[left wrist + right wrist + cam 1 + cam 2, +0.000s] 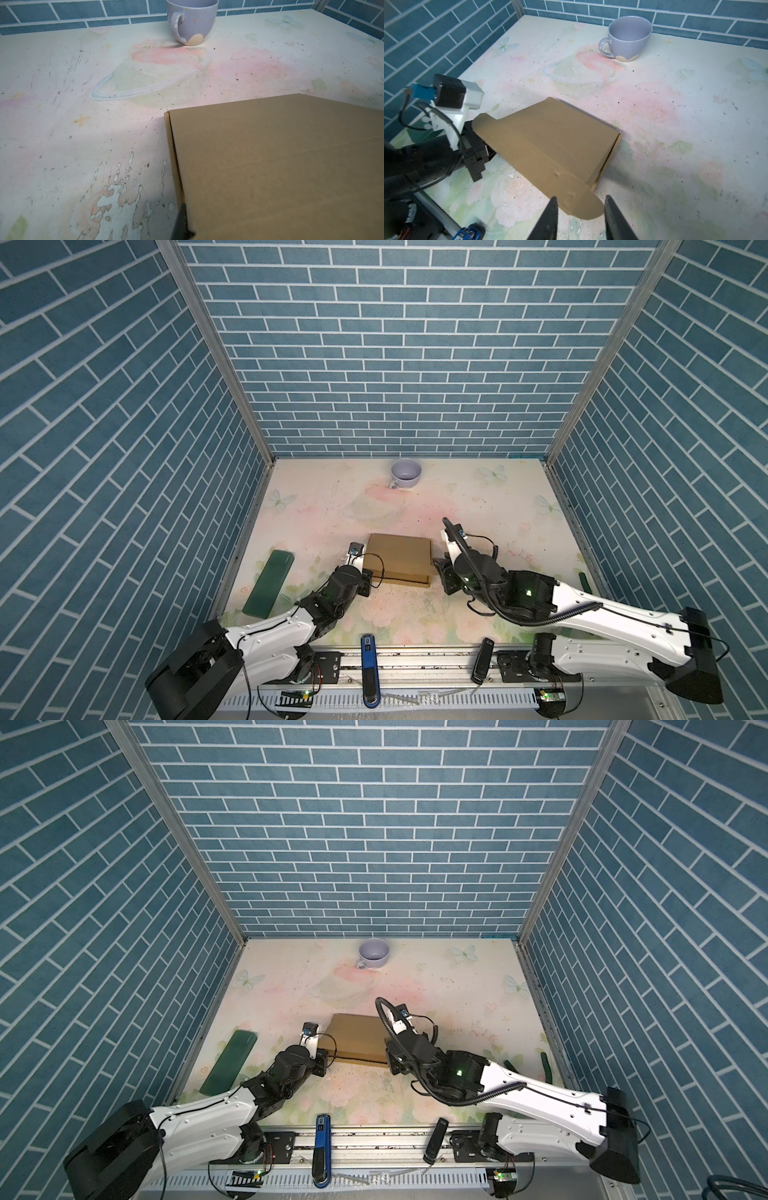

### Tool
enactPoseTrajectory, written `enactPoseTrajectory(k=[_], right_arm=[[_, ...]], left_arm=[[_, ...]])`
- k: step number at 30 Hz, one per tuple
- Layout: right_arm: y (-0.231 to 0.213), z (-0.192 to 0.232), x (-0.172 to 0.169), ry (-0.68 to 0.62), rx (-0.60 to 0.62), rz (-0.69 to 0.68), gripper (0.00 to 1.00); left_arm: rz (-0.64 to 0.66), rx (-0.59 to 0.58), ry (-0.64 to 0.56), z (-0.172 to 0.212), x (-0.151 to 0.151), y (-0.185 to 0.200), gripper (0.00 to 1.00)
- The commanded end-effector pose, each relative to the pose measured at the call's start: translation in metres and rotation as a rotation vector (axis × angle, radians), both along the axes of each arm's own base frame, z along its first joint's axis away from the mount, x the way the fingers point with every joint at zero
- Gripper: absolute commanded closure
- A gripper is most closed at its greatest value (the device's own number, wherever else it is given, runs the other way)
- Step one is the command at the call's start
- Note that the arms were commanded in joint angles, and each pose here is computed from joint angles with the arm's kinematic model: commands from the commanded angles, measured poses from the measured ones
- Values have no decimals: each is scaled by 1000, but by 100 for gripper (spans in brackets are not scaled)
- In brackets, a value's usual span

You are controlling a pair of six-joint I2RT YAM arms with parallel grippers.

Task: Fold the paper box

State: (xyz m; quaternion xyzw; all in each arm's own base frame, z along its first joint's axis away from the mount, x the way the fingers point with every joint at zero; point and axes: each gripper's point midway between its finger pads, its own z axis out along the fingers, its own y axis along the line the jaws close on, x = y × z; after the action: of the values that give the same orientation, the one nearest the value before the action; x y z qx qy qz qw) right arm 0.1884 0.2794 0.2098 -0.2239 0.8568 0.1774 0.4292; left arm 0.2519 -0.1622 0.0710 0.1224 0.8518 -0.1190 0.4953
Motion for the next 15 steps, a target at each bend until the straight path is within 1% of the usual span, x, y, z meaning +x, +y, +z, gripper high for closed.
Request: enactPoseTrajectory(k=[1,4,7,15], right_arm=[[19,6,13,-29,-55,34,62],[39,-2,21,-7,-75,65,63],[55,-12,29,20,-67,83,63],[75,-41,39,83,-76,104,63]], left_arm=[[-17,27,45,-11,-8,0,100],[-13,23,48,-12,-8,0,100],[-10,18,47,-11,-9,0,100],[-7,16,46,-8,-12,2,100]])
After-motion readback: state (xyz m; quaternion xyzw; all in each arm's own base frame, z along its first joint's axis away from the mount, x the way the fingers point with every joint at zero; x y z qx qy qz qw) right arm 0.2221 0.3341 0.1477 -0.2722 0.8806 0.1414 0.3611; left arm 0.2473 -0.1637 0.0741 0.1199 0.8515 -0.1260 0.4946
